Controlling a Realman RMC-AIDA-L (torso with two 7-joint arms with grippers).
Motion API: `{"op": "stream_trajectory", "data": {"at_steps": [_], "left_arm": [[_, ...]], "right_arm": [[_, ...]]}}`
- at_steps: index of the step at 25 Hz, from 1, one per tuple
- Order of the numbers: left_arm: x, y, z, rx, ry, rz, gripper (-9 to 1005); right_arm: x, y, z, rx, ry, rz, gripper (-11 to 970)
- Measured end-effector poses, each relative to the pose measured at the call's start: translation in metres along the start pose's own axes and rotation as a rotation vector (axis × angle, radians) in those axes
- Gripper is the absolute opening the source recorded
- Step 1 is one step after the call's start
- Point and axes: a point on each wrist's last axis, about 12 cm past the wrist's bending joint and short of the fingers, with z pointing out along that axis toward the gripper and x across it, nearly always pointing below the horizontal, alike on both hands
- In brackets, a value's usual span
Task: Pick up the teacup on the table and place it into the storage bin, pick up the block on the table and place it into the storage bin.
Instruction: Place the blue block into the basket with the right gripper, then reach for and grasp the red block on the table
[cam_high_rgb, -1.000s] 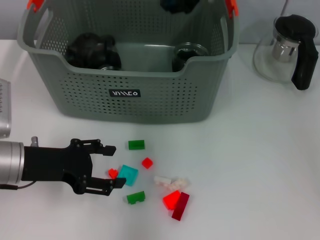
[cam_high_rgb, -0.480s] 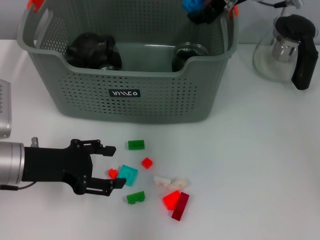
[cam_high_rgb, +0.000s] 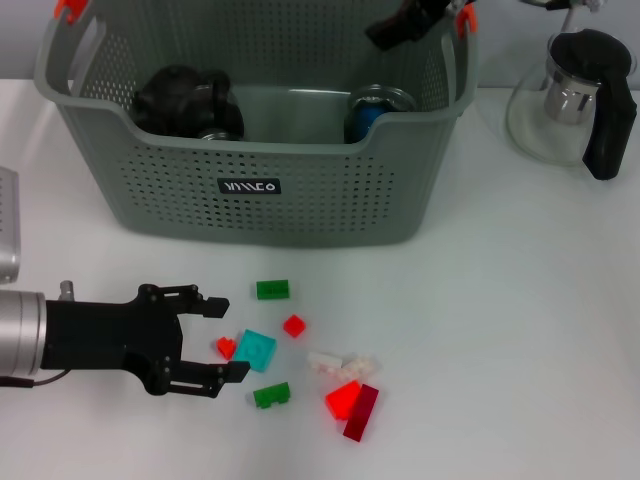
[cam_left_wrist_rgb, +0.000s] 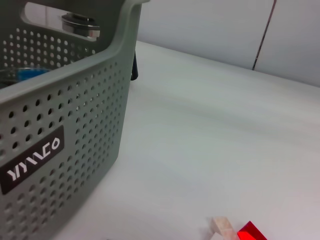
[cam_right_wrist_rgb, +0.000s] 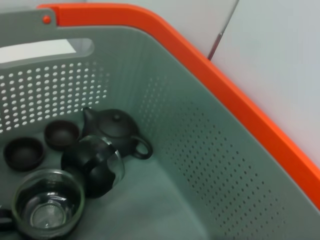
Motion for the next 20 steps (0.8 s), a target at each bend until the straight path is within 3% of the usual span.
{"op": "stream_trajectory", "data": {"at_steps": [6, 13, 16, 20], "left_arm": [[0.002, -0.002, -0.001, 0.002, 0.000, -0.004, 846], [0.004, -0.003, -0.002, 0.000, 0.001, -0.003, 846], [0.005, -0.003, -0.002, 0.000, 0.000, 0.000, 846], [0.005, -0.003, -0.002, -0.002, 0.000, 0.003, 846]], "right_arm": [[-0.004, 0.002, -0.014, -0.022, -0.051, 0.004, 718], [0.006, 0.028, -0.072, -0.318, -0.209, -0.066, 905], [0.021, 0.043, -0.095, -0.429, -0.218, -0.134, 898], [0.044, 0.064, -0.107, -0.553, -0.113, -0.217, 891]]}}
